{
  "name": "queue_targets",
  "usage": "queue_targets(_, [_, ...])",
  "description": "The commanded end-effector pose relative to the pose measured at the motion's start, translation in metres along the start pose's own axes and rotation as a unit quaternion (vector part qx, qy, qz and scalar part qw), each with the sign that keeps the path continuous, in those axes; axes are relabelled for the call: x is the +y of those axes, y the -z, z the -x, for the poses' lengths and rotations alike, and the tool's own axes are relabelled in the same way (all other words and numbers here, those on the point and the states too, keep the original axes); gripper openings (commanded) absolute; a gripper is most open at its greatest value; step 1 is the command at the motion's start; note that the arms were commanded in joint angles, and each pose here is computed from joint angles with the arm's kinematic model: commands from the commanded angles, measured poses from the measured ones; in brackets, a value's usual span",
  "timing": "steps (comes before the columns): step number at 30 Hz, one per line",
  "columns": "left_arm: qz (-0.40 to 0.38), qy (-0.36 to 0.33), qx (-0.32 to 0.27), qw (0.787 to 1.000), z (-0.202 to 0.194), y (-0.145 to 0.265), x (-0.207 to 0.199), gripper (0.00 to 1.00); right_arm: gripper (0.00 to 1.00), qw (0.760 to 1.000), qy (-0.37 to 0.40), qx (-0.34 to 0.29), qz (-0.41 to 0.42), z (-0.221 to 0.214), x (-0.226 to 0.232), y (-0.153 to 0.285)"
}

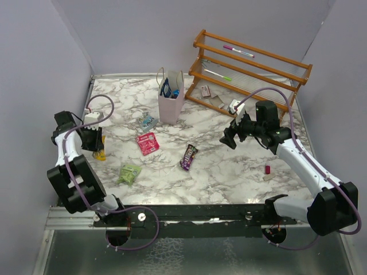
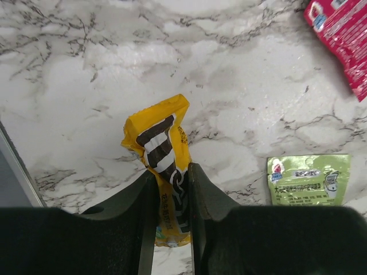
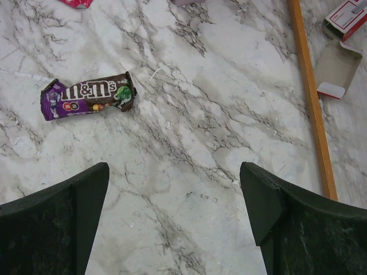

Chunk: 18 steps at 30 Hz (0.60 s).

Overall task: Place the snacks into the paper bag
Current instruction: Pick up the snack from the corner of the board.

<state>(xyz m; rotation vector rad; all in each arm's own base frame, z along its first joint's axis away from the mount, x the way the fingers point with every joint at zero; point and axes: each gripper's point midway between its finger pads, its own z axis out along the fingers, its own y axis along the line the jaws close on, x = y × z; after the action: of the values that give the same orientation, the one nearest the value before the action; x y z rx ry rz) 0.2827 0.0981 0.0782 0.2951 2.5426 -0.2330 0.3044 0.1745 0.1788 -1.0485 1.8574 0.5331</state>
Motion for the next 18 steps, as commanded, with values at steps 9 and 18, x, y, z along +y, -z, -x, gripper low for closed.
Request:
queue_targets(9, [-0.042,-0.053,-0.109,0.992,0.097,0.048,-0.064,0.21,0.97,1.0,0.015,-0.006,-0.013,0.004,-0.004,0.005])
queue_targets(18, [-0.081,-0.102,-0.168,0.977,0.172,0.07,-0.127,0.2,0.97,1.0,0.018,-0.011,-0.014,0.008,-0.004,0.007])
